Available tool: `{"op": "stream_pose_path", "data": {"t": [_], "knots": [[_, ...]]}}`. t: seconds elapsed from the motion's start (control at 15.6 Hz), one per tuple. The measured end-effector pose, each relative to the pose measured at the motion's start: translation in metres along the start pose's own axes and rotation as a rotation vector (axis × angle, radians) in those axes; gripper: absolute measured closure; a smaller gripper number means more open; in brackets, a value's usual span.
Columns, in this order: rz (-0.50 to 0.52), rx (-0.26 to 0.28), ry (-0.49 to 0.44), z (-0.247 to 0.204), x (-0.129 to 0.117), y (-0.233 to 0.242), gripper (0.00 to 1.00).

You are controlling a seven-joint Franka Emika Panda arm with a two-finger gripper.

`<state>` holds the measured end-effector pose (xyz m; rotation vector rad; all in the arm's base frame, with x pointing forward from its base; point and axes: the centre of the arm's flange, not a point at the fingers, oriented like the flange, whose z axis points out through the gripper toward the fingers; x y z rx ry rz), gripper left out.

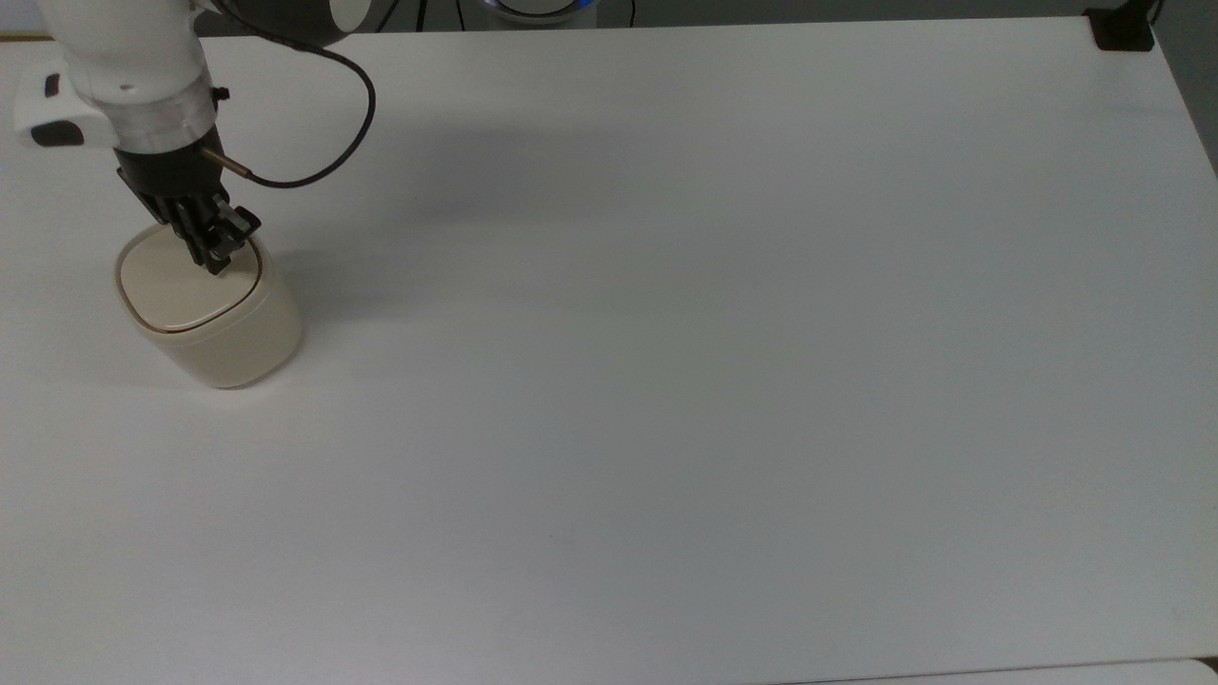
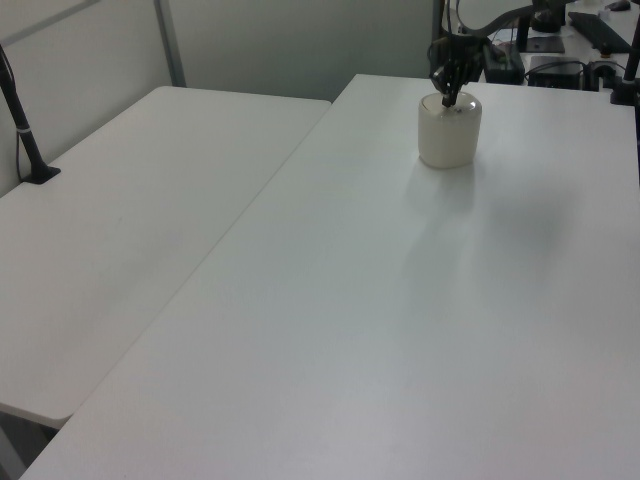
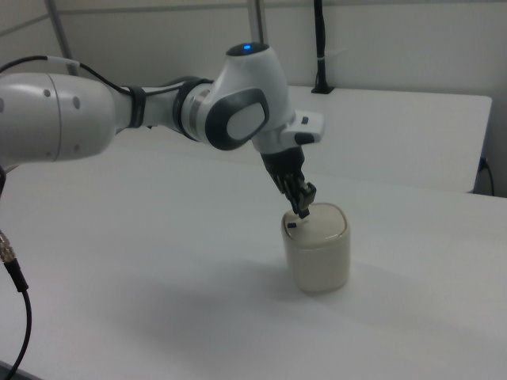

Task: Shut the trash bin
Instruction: 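Press the lid flat onto the bin rim with the gripper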

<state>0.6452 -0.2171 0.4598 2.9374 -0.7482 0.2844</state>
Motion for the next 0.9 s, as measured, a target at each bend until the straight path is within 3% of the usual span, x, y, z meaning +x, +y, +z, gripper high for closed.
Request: {"op": "stream_pose_path", "data": {"t": [0.26, 0.51, 0.64, 0.9], "knots": [[-0.039, 0.042, -0.044, -0.071, -0.021, -0.008, 0.42], [-0.235, 0.087, -0.169, -0.120, -0.074, -0.078, 0.01], [-0.322, 0.092, -0.223, -0.129, -0.100, -0.116, 0.00], [-0.397, 0.097, -0.241, -0.145, -0.122, -0.143, 0.00]]}}
